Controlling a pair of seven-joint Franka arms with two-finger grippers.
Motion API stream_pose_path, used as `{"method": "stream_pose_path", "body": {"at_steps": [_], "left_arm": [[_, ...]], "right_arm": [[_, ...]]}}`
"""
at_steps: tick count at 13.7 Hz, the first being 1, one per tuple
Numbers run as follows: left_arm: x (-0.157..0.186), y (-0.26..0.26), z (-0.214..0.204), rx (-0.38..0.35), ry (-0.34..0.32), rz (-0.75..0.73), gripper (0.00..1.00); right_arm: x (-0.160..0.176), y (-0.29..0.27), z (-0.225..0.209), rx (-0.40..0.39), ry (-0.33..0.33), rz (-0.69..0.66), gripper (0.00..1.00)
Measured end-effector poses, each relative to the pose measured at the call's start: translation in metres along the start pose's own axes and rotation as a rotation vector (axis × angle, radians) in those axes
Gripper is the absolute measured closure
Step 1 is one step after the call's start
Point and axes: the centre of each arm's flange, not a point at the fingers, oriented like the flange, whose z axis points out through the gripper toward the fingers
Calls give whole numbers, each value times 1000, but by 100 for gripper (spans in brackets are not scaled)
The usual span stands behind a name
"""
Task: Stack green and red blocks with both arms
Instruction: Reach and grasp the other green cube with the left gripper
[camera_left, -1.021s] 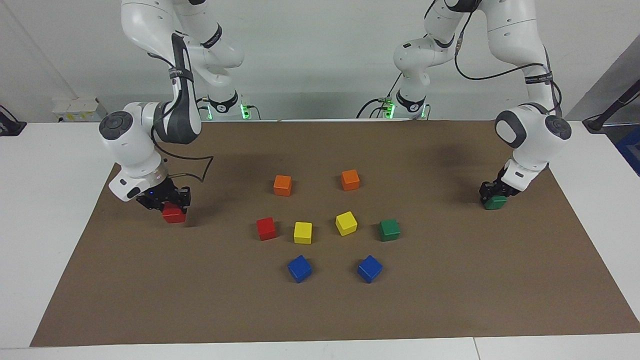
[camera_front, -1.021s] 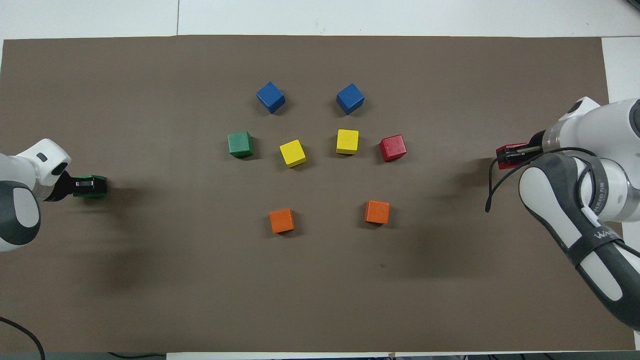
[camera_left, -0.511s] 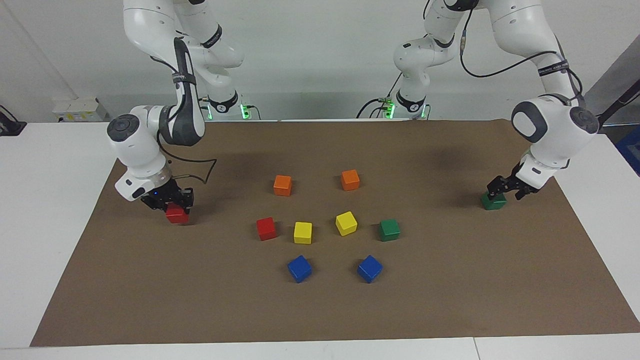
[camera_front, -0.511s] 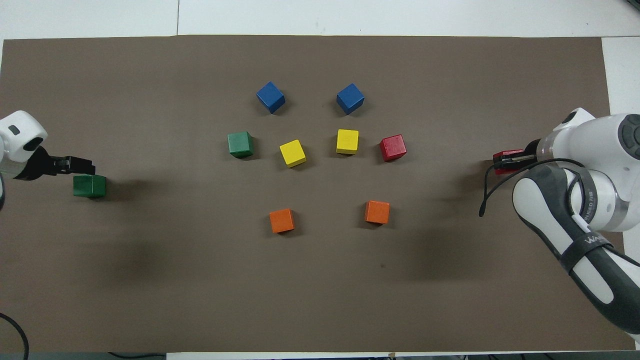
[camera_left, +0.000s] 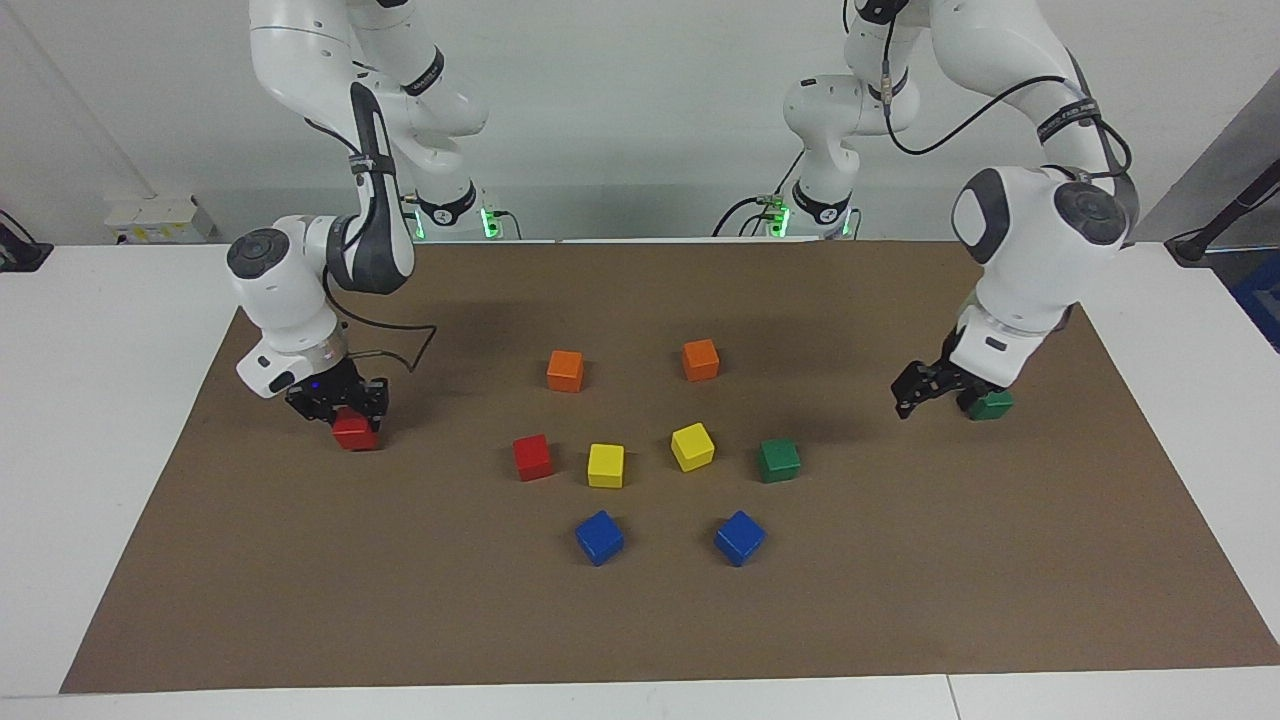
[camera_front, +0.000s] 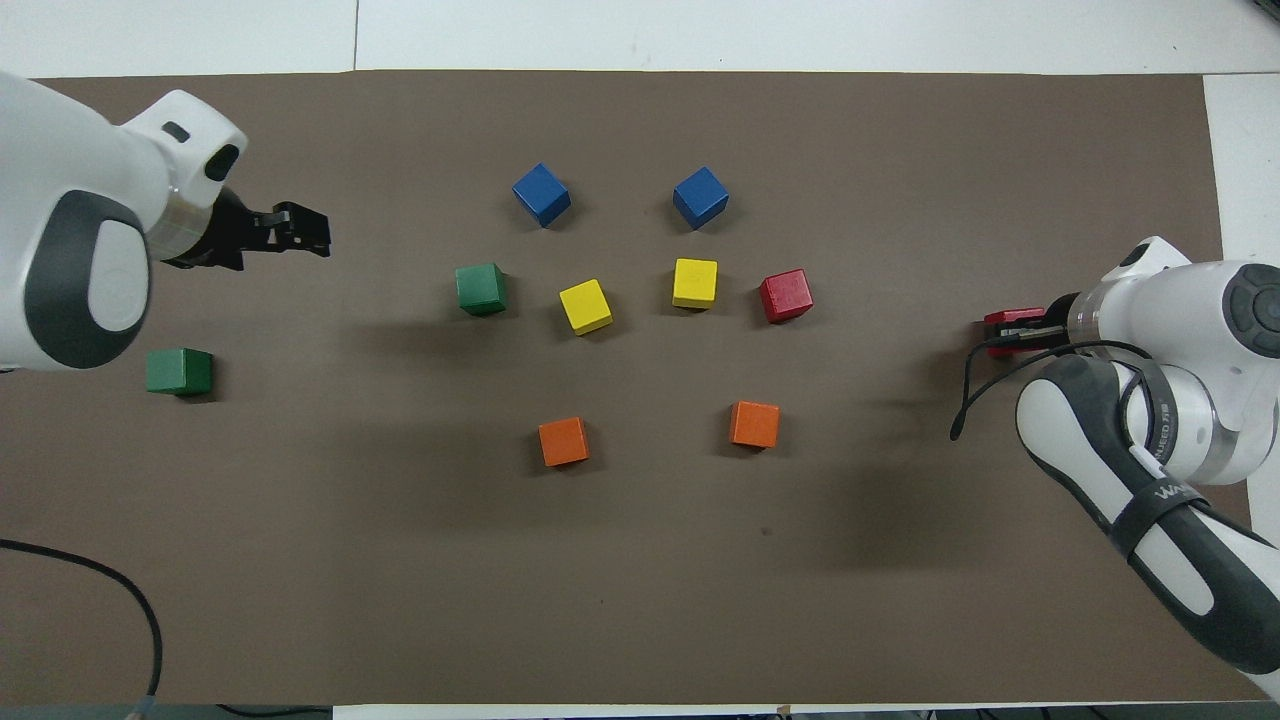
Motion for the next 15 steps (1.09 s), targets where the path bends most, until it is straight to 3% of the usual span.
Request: {"method": "stream_pose_path", "body": {"at_steps": [6, 9, 15], "left_arm": [[-4, 102, 83, -25, -9, 69, 0], [-3, 114, 112, -28, -4, 66, 0], [-5, 123, 131, -18, -7, 86, 0]], "right_arm": [[-2, 0, 2, 1, -4, 0, 45], [-5, -1, 5, 2, -11, 0, 45], [-9, -1, 9, 3, -22, 0, 45]]}}
